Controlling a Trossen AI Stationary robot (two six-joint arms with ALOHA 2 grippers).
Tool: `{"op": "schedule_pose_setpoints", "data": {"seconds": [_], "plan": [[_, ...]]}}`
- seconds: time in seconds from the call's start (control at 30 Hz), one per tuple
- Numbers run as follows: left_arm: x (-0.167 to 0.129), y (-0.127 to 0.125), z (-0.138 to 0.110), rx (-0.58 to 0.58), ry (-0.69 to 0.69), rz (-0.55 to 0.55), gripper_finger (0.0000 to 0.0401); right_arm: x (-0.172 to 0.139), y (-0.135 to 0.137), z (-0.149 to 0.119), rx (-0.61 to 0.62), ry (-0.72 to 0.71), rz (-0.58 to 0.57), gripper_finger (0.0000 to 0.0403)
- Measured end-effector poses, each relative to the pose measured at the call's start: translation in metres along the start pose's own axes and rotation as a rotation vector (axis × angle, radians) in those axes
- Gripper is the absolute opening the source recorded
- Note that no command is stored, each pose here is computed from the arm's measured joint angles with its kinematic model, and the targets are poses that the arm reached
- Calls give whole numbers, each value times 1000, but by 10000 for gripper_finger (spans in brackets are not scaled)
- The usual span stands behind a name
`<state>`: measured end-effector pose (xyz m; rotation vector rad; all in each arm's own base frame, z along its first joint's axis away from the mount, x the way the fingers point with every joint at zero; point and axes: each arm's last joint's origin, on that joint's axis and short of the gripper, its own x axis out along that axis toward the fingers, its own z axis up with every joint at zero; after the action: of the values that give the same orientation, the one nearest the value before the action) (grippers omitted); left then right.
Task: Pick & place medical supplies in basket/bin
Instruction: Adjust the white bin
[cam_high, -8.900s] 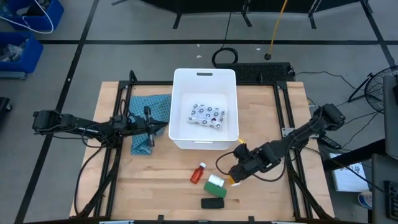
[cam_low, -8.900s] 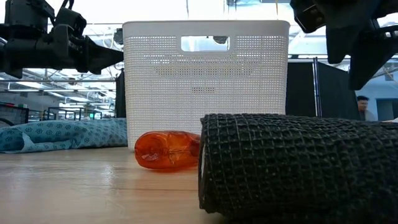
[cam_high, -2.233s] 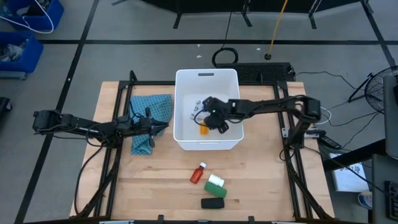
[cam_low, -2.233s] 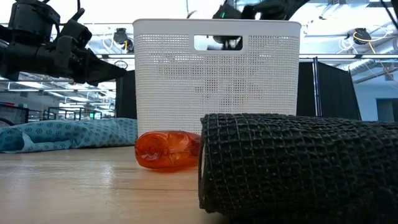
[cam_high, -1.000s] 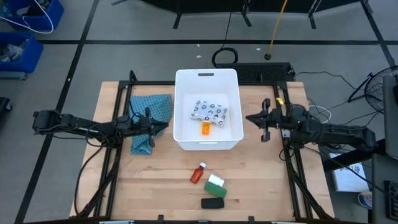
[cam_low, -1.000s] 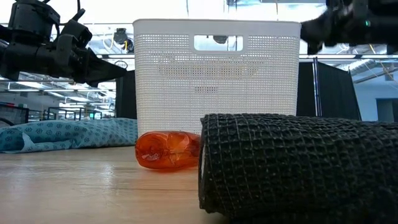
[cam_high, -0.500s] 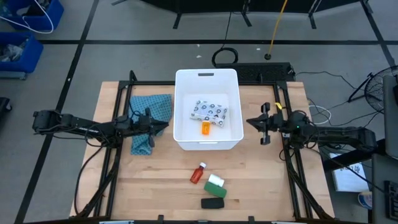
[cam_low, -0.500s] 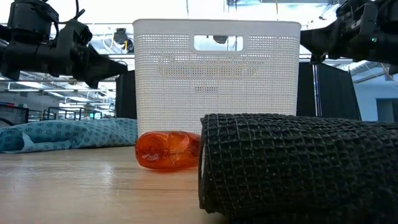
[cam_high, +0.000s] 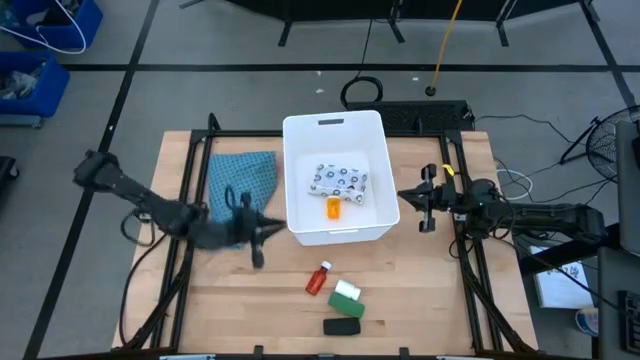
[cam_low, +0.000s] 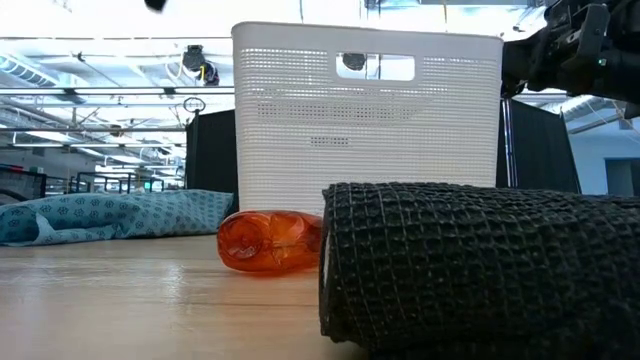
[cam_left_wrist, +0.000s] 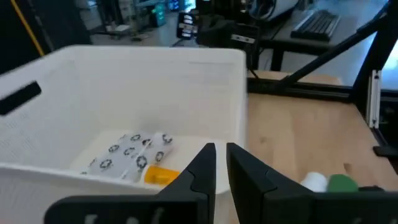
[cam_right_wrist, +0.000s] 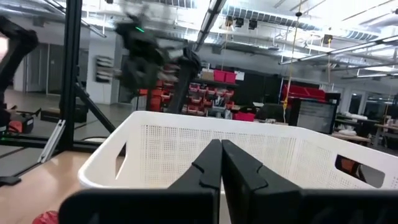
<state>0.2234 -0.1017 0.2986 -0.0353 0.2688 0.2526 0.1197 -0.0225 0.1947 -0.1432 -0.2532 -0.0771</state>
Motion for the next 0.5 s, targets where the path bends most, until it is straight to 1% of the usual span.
{"op": "schedule_pose_setpoints", "data": {"seconds": [0.07, 0.13, 0.23, 0.3, 0.37, 0.5], "plan": [[0, -28, 16, 38, 27, 48, 42, 0, 0, 0, 0, -1, 0, 0], [1, -52, 28, 47, 50, 100, 42, 0, 0, 0, -2, -1, 0, 0], [6, -84, 38, 42, 109, 79, 42, 0, 0, 0, -4, 3, -4, 0], [17, -102, 35, 69, 151, 67, 42, 0, 0, -1, -1, 12, -4, 0], [28, -112, 24, 112, 187, 81, 42, 0, 0, -2, 3, 23, -3, 0], [56, -116, 2, 157, 271, 91, 42, 0, -1, -2, 10, 27, -28, 0]]}}
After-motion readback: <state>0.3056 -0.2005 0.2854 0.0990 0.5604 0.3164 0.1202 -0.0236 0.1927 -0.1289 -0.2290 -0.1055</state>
